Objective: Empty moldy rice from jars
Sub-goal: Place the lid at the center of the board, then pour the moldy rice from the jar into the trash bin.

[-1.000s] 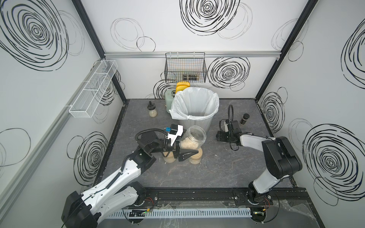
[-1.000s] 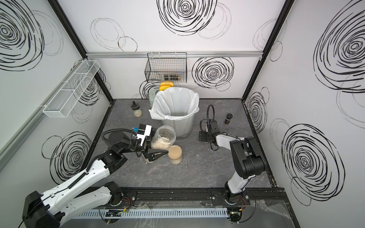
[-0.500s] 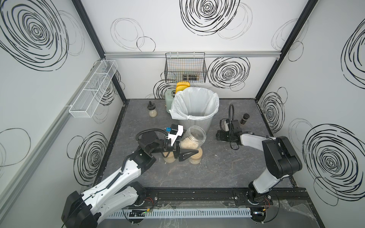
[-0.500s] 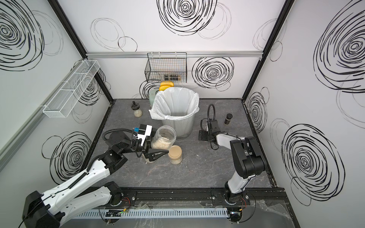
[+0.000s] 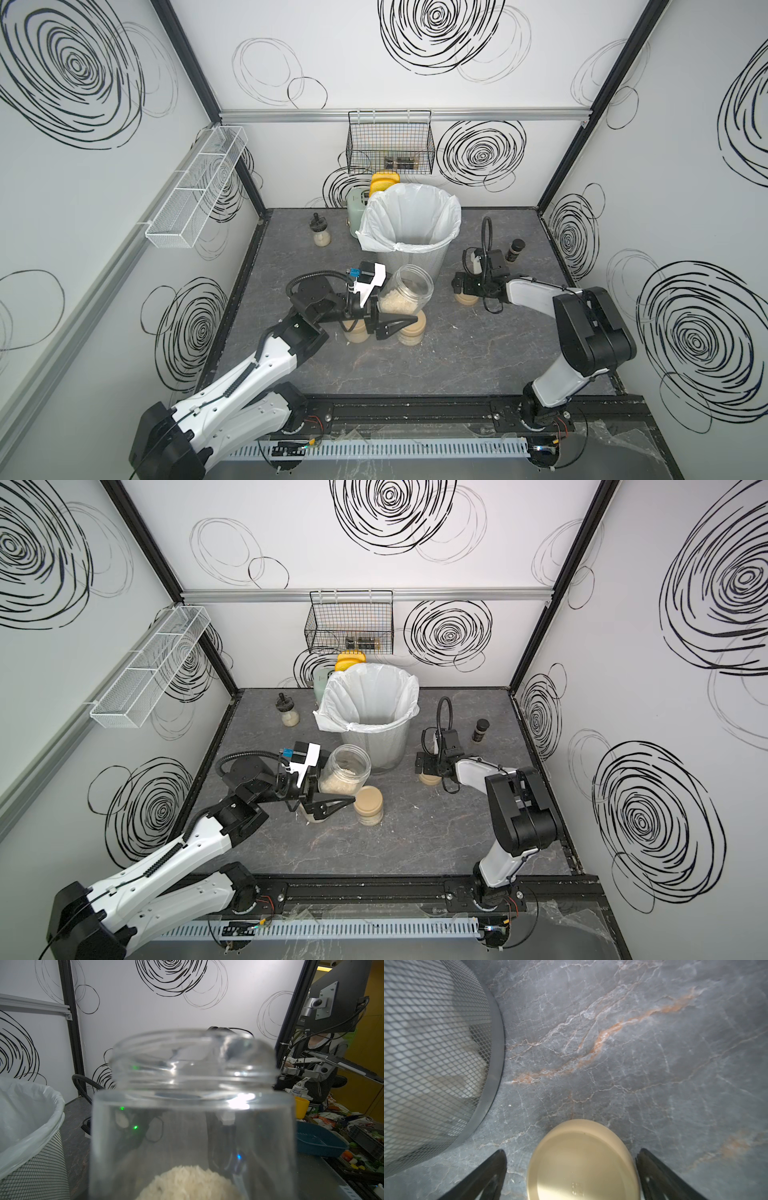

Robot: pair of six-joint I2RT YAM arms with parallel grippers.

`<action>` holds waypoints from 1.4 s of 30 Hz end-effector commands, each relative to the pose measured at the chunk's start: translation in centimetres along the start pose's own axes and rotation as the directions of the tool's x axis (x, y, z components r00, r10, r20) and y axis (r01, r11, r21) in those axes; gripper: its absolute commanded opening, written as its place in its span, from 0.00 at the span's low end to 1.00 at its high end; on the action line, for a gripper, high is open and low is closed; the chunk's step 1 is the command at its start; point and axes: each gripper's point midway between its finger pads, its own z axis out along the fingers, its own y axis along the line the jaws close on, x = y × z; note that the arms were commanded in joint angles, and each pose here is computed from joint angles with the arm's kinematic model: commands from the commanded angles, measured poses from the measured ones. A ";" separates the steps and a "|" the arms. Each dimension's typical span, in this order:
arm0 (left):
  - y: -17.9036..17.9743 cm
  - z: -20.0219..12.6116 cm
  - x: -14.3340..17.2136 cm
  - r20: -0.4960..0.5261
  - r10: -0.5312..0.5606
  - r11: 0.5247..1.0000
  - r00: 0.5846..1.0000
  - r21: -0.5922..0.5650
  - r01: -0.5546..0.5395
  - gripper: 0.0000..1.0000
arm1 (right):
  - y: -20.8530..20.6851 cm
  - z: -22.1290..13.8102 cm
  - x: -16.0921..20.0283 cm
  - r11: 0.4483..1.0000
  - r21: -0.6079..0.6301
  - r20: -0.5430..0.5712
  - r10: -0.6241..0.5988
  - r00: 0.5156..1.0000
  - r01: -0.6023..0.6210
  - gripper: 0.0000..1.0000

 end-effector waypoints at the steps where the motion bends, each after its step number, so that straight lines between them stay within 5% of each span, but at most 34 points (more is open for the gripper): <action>1: -0.7 -0.3 -2.8 0.080 0.111 0.994 0.991 0.003 -0.112 0.47 | 0.8 -2.3 -2.7 1.000 -0.028 0.064 0.008 0.998 -0.006 1.00; 10: 0.3 0.1 -2.5 0.034 0.096 0.995 0.995 -0.022 -0.095 0.48 | 1.6 -9.8 -6.6 0.994 -0.106 0.253 0.006 0.967 0.021 0.98; 20: 3.1 1.8 -3.6 0.001 0.098 0.993 0.995 -0.073 -0.098 0.48 | 4.4 -17.2 -6.4 0.954 -0.268 0.442 -0.001 0.897 0.133 0.98; 32: 8.5 5.7 -7.7 -0.019 0.204 0.966 0.979 -0.156 -0.204 0.48 | 7.2 -22.1 -4.3 0.880 -0.402 0.492 -0.025 0.870 0.252 0.98; 42: 12.2 6.8 -8.0 -0.038 0.250 0.955 0.967 -0.153 -0.253 0.48 | 8.0 -26.5 -4.6 0.862 -0.347 0.584 -0.109 0.804 0.369 0.98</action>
